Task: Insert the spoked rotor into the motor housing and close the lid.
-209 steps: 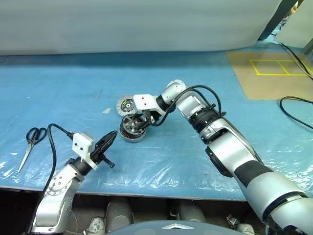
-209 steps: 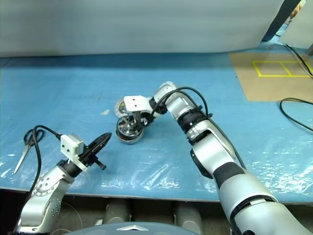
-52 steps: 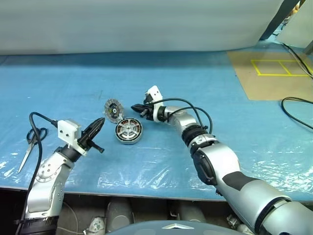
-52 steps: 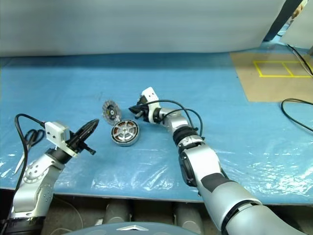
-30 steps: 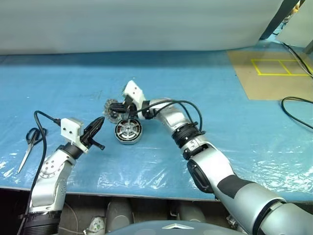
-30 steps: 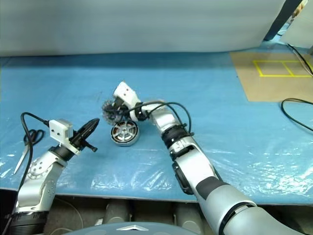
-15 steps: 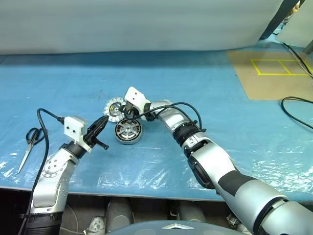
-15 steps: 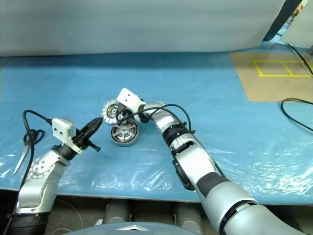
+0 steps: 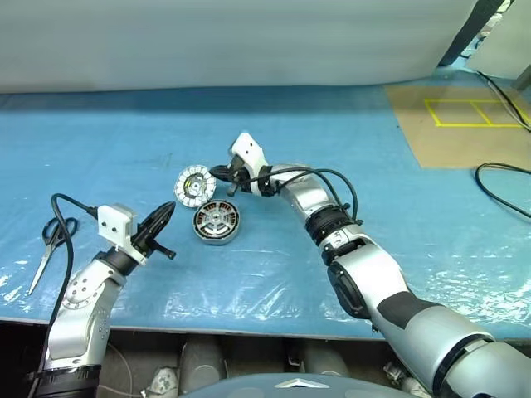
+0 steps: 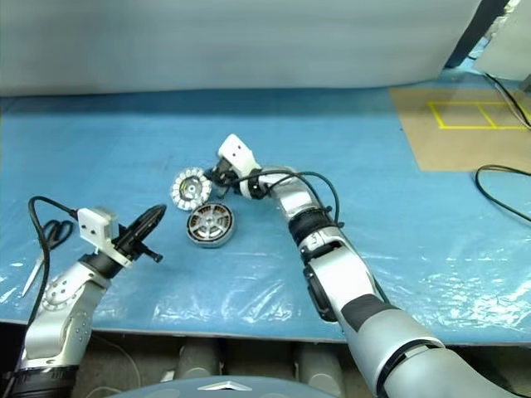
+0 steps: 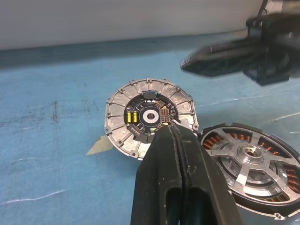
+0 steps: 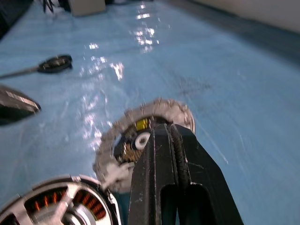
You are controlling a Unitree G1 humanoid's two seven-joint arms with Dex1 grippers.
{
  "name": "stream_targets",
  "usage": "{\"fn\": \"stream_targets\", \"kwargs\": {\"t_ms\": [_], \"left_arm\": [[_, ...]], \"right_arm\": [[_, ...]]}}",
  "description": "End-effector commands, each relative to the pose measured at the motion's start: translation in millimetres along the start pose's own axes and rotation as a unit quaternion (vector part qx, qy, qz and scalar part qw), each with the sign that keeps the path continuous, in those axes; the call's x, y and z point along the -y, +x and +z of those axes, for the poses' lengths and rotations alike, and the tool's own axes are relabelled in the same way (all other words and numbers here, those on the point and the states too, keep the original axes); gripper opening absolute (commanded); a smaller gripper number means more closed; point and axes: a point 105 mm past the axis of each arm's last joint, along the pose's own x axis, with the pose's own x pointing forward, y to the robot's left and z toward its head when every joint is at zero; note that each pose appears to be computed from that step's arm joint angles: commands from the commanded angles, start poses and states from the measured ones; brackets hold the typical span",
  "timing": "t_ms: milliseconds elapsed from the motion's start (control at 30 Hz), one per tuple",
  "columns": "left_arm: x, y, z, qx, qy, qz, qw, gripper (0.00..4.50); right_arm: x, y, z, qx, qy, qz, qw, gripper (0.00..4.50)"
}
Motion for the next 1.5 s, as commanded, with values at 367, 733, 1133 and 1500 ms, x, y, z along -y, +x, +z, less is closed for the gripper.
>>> {"fn": "stream_targets", "kwargs": {"t_ms": [367,733,1133,1500], "left_arm": [[-16,7,-44,-0.067,0.020,0.002,0.998,0.00],[0,46,-24,-0.042,0.014,-0.038,0.998,0.00],[1,45,-17,-0.047,0.010,-0.040,0.998,0.00],[1,37,-32,-0.089,0.019,-0.032,0.995,0.00]], "right_arm": [[-48,-64,27,0.024,0.034,0.153,0.987,0.04],[-50,-87,-22,-0.076,-0.008,0.114,0.991,0.04],[-48,-100,-24,-0.088,0.002,0.087,0.992,0.04],[-45,-98,-25,-0.089,-0.002,0.076,0.993,0.04]]}}
